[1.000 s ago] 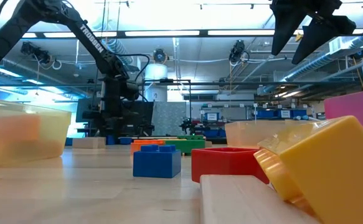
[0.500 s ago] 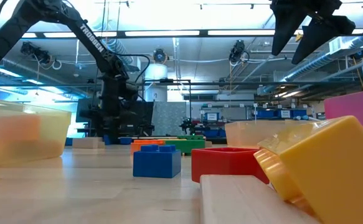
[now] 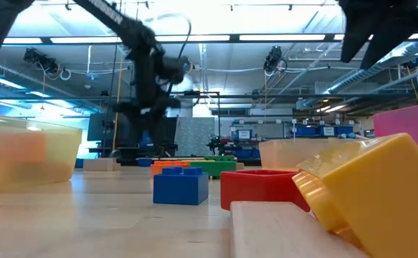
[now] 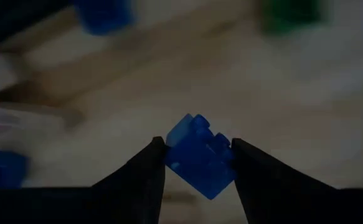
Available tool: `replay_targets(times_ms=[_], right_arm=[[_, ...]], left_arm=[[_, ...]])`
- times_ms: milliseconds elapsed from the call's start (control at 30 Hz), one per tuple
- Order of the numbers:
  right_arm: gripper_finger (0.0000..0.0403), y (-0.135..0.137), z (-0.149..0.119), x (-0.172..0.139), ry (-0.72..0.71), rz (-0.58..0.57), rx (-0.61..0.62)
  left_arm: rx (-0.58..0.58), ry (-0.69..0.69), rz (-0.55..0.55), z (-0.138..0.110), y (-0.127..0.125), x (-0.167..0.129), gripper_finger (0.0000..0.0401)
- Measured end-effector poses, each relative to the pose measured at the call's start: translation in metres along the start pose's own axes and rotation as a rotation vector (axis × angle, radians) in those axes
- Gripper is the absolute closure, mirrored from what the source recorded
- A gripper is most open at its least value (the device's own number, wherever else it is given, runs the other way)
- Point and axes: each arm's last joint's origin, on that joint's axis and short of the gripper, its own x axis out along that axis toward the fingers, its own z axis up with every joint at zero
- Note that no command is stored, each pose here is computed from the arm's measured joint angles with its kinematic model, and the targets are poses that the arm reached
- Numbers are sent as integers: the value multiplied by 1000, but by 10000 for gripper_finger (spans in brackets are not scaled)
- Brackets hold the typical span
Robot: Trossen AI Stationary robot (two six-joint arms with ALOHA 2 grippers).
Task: Sort blocks by size
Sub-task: Put the small blue game piece into the red bin
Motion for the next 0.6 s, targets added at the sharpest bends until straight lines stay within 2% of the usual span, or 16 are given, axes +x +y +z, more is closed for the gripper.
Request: replay_targets(times_ms=[267, 500, 600], right_arm=[[150, -2, -31, -21, -55, 75, -26], [153, -7, -57, -38, -94, 168, -65], [152, -8, -67, -45, -156, 222, -78]], left_arm=[[91, -112, -142, -53, -71, -44, 231], [114, -100, -381, -95, -128, -58, 231], [116, -116, -485, -113, -151, -64, 231]])
